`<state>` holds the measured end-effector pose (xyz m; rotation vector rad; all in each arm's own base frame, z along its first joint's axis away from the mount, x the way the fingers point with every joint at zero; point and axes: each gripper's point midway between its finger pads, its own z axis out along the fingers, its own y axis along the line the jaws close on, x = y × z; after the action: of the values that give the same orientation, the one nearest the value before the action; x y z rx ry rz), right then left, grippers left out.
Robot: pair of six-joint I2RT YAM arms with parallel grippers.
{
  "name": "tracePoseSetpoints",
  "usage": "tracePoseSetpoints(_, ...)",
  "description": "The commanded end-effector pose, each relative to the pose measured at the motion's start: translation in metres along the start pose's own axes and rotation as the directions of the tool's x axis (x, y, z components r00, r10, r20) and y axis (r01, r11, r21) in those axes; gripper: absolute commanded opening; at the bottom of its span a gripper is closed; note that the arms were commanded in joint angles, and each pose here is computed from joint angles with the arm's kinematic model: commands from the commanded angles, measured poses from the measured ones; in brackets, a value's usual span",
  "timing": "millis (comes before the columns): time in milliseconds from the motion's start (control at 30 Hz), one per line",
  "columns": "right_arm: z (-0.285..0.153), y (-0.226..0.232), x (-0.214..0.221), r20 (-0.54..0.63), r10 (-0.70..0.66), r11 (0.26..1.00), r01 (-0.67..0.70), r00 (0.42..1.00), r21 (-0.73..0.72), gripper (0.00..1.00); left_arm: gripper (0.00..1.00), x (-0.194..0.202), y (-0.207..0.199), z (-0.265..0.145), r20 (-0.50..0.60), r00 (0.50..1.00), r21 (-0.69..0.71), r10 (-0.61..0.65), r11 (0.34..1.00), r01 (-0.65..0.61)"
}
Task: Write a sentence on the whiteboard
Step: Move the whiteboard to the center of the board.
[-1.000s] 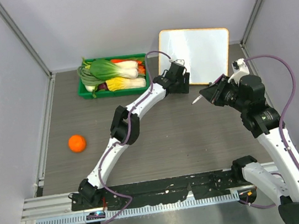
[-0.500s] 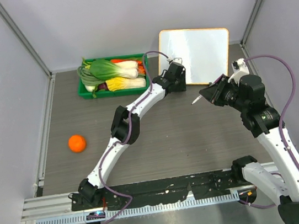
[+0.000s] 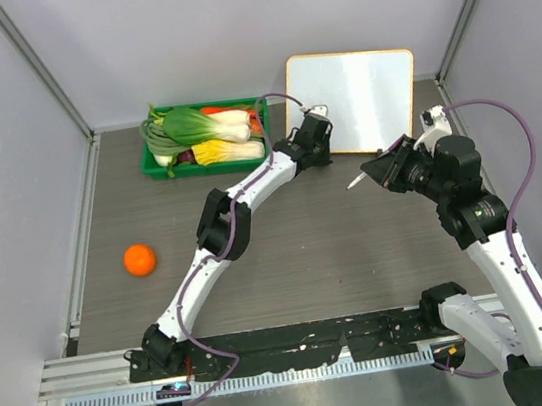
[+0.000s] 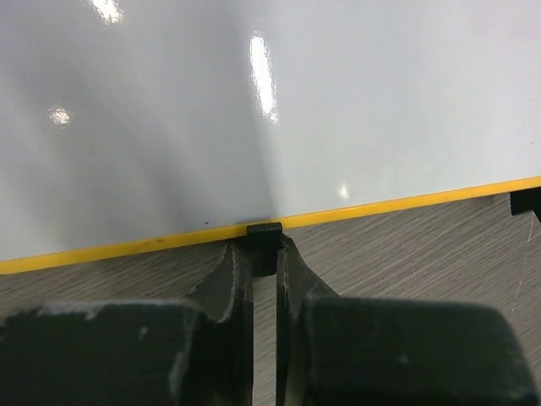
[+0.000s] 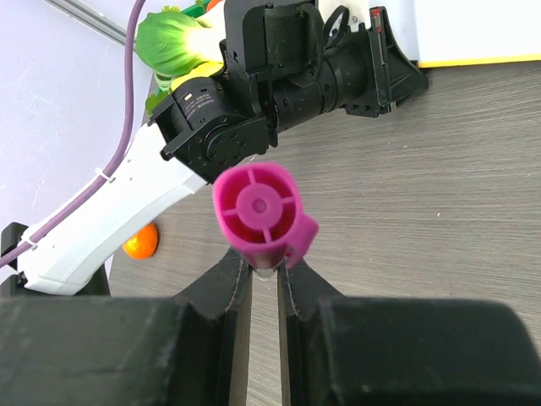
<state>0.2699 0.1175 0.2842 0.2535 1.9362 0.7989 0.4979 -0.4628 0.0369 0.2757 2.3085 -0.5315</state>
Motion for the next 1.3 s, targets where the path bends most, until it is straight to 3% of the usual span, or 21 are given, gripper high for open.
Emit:
tracePoseSetpoints(0, -0.007, 0.018, -0.017, 0.065, -0.005, 0.998, 0.009, 0.998, -0.061, 0.01, 0.00, 0.009, 0.011, -0.021, -0.046, 0.999, -0.052, 0.022, 0.998, -0.025)
tracePoseSetpoints(233, -0.010, 0.022, -0.016, 0.064, 0.003, 0.997, 0.002, 0.998, -0.083, 0.01, 0.00, 0.024, 0.004, -0.050, -0.061, 0.997, -0.083, 0.042, 0.995, -0.047)
tracePoseSetpoints(767, -0.035, 0.036, -0.012, 0.085, 0.020, 0.990, -0.008, 0.996, -0.143, 0.01, 0.00, 0.099, -0.005, -0.126, -0.088, 0.995, -0.136, 0.052, 0.989, -0.064)
tracePoseSetpoints(1267, -0.053, 0.041, 0.000, 0.063, 0.016, 0.985, -0.004, 0.998, -0.173, 0.01, 0.00, 0.152, 0.058, -0.206, -0.052, 0.998, -0.303, 0.047, 0.951, -0.060)
